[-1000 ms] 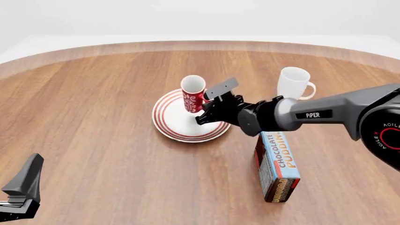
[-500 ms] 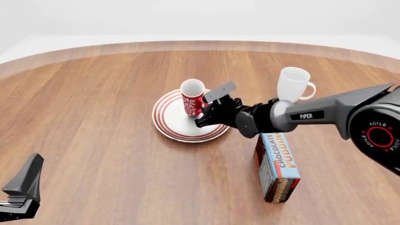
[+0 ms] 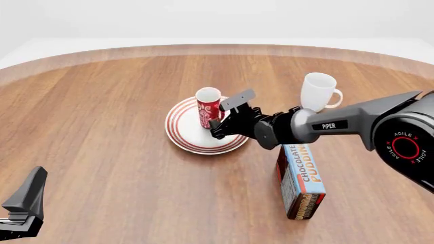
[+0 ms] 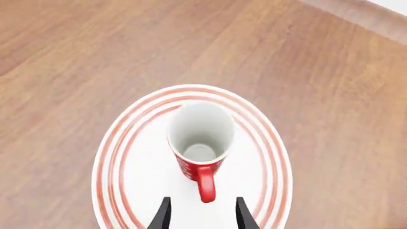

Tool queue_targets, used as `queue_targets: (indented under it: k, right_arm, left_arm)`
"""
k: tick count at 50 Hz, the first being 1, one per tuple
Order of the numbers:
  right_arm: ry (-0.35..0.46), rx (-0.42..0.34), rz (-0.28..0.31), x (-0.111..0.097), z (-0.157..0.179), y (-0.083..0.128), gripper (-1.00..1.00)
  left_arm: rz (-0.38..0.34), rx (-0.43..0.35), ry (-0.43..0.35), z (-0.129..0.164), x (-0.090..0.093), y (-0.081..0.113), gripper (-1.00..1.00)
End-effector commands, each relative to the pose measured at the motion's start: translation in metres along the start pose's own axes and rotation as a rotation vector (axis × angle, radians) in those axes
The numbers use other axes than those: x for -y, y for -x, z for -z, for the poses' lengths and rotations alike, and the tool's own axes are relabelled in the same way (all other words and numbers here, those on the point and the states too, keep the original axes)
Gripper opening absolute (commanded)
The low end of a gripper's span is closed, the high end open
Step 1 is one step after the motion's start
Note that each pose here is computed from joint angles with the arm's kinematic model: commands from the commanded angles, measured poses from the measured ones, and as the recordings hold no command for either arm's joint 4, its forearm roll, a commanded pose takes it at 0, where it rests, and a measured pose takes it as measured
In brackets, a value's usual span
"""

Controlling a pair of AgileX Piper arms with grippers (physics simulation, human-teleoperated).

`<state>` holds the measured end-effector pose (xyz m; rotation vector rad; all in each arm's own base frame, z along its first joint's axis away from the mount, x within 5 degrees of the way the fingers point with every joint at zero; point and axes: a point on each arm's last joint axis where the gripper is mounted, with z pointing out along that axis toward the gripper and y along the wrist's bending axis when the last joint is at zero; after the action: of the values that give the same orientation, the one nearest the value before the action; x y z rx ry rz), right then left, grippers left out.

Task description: Pick up the red mug and put it on the plate

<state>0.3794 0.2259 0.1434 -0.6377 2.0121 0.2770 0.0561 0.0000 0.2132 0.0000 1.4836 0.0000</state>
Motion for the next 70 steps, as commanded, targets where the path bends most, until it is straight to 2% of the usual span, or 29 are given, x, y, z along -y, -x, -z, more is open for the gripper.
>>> queue_targets:
  k: [1, 2, 5, 10, 23, 35, 49, 70]
  right_arm:
    - [-0.017, 0.006, -0.022, 0.009, -0.001, 0.003, 1.00]
    - [-0.023, -0.001, -0.038, 0.012, -0.002, 0.003, 1.00]
    - [-0.023, 0.006, -0.024, 0.012, -0.001, 0.002, 1.00]
    - [-0.011, 0.016, -0.031, 0.005, 0.007, 0.005, 1.00]
    - [-0.014, 0.026, -0.039, 0.007, 0.020, 0.011, 1.00]
    - [-0.019, 0.052, -0.041, 0.009, 0.051, 0.020, 1.00]
    - [0.004, 0.102, -0.033, -0.002, 0.096, 0.029, 1.00]
    - [0.015, 0.155, -0.009, -0.007, 0.146, 0.029, 1.00]
  left_arm:
    - [0.000, 0.000, 0.000, 0.000, 0.000, 0.000, 1.00]
    - [0.000, 0.000, 0.000, 0.000, 0.000, 0.000, 1.00]
    - [0.000, 0.000, 0.000, 0.000, 0.000, 0.000, 1.00]
    - [0.000, 0.000, 0.000, 0.000, 0.000, 0.000, 1.00]
    - [0.000, 0.000, 0.000, 0.000, 0.000, 0.000, 1.00]
    - [0.000, 0.000, 0.000, 0.000, 0.000, 0.000, 1.00]
    - [0.000, 0.000, 0.000, 0.000, 0.000, 0.000, 1.00]
    - [0.000, 0.000, 0.000, 0.000, 0.000, 0.000, 1.00]
